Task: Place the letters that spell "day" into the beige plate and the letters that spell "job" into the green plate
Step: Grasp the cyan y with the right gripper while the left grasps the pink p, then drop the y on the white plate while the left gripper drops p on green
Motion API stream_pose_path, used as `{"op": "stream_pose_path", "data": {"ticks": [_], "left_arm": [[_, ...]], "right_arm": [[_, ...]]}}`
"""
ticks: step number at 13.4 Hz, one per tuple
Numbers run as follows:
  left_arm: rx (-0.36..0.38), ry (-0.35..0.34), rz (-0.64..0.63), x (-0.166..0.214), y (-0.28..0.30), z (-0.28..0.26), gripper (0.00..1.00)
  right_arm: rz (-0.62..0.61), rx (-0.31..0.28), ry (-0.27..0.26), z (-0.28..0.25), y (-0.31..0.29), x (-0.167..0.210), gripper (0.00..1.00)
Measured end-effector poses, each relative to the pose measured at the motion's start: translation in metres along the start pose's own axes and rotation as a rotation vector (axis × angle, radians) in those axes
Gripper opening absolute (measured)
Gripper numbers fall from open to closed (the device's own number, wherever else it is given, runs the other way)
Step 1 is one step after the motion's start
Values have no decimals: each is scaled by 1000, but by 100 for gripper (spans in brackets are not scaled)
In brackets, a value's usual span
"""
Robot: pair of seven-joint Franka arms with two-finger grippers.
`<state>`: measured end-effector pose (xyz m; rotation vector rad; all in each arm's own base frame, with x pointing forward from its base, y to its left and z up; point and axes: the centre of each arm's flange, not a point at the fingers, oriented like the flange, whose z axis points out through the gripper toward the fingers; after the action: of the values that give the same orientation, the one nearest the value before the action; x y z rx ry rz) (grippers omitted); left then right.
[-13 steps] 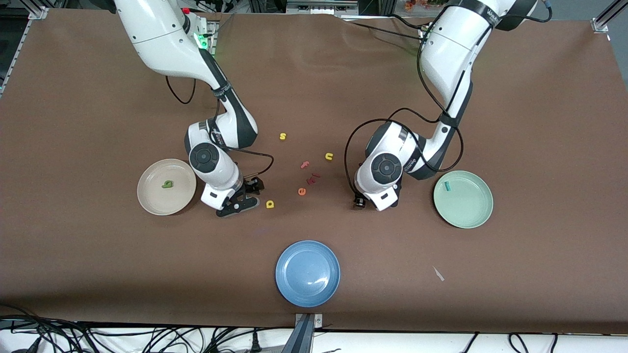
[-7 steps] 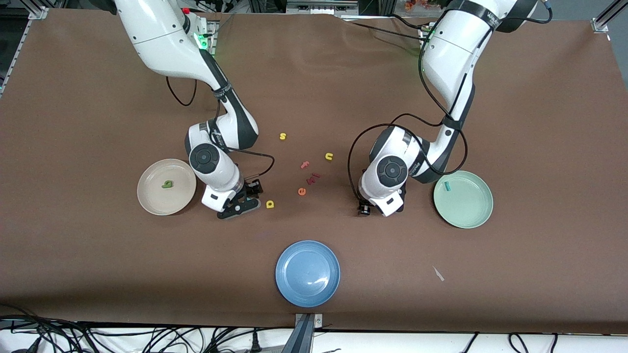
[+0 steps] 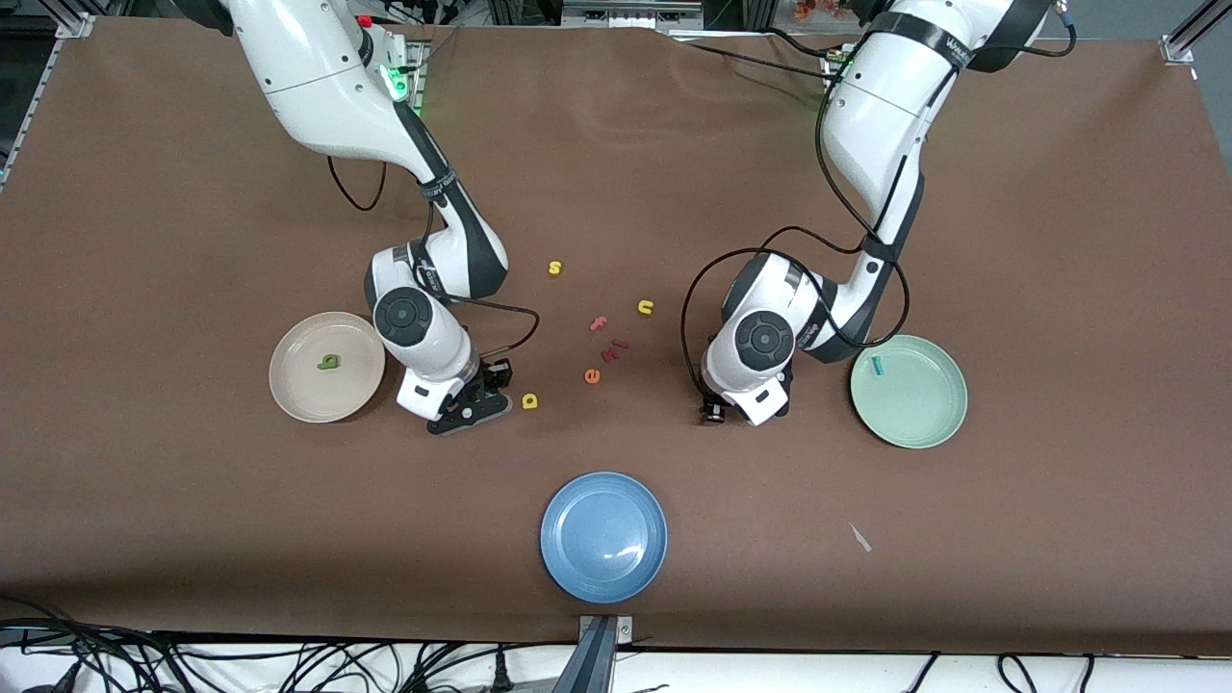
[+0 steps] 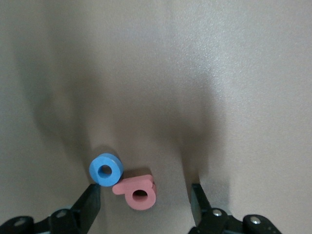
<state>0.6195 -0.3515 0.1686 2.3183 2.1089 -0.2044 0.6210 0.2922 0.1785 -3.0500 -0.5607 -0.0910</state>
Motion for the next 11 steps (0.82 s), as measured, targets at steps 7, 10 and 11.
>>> {"op": "stream_pose_path", "data": {"ticks": [7, 10, 11], "left_arm": [[-15, -2, 0, 0, 4, -4, 49], [-24, 9, 10, 0, 5, -7, 34], [-33, 12, 20, 1, 8, -11, 34]], "right_arm": [[7, 3, -40, -13, 3, 9, 26], [43, -16, -80, -38, 41, 20, 26], [47, -25, -100, -42, 57, 18, 26]]}}
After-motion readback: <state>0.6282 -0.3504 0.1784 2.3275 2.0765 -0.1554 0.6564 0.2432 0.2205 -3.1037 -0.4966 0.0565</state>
